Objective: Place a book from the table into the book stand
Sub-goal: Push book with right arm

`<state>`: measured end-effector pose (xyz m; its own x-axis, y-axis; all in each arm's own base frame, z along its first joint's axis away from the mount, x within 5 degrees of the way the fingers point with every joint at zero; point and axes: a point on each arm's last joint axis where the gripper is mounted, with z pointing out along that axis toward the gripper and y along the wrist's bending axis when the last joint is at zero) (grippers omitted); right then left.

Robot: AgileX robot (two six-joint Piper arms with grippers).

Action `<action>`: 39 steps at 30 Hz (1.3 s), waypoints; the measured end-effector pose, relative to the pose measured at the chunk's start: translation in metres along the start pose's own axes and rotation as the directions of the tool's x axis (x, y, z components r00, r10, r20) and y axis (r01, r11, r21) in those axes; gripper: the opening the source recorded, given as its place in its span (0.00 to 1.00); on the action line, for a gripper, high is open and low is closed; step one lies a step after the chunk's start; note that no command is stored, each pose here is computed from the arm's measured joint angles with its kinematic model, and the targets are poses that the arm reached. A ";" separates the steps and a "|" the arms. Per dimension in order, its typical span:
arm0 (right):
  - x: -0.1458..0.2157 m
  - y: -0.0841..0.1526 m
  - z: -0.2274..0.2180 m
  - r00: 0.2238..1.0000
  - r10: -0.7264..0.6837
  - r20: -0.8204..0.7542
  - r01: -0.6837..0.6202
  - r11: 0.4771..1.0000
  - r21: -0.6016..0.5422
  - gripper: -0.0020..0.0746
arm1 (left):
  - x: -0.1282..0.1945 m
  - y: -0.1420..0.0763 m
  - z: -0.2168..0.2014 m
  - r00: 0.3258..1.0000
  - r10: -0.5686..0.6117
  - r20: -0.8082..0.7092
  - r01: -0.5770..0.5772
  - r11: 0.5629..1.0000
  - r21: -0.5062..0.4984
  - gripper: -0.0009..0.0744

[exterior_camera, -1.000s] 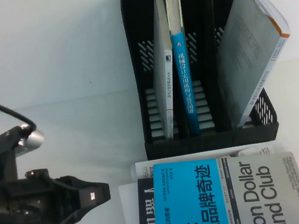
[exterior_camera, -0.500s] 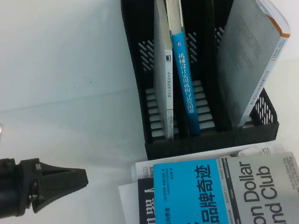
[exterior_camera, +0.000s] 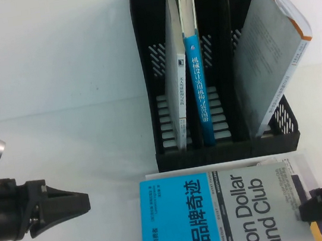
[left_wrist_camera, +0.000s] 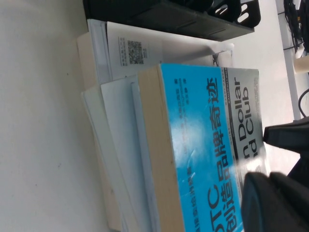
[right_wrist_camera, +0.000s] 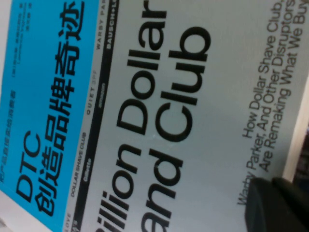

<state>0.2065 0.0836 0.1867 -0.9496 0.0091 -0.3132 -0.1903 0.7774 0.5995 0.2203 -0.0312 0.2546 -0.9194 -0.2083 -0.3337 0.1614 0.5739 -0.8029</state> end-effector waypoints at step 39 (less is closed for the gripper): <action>-0.011 0.021 -0.004 0.977 -0.210 0.032 0.201 0.964 0.172 0.02 | 0.005 0.015 -0.001 0.991 -0.133 -0.032 0.126 0.978 -0.167 0.01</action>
<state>0.2117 0.0974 0.2057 -0.8801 -0.1340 -0.4555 -0.3319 0.8596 0.3884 0.2177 -0.0228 0.2418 -0.9438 -0.2568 -0.2079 -0.0176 0.6675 -0.7444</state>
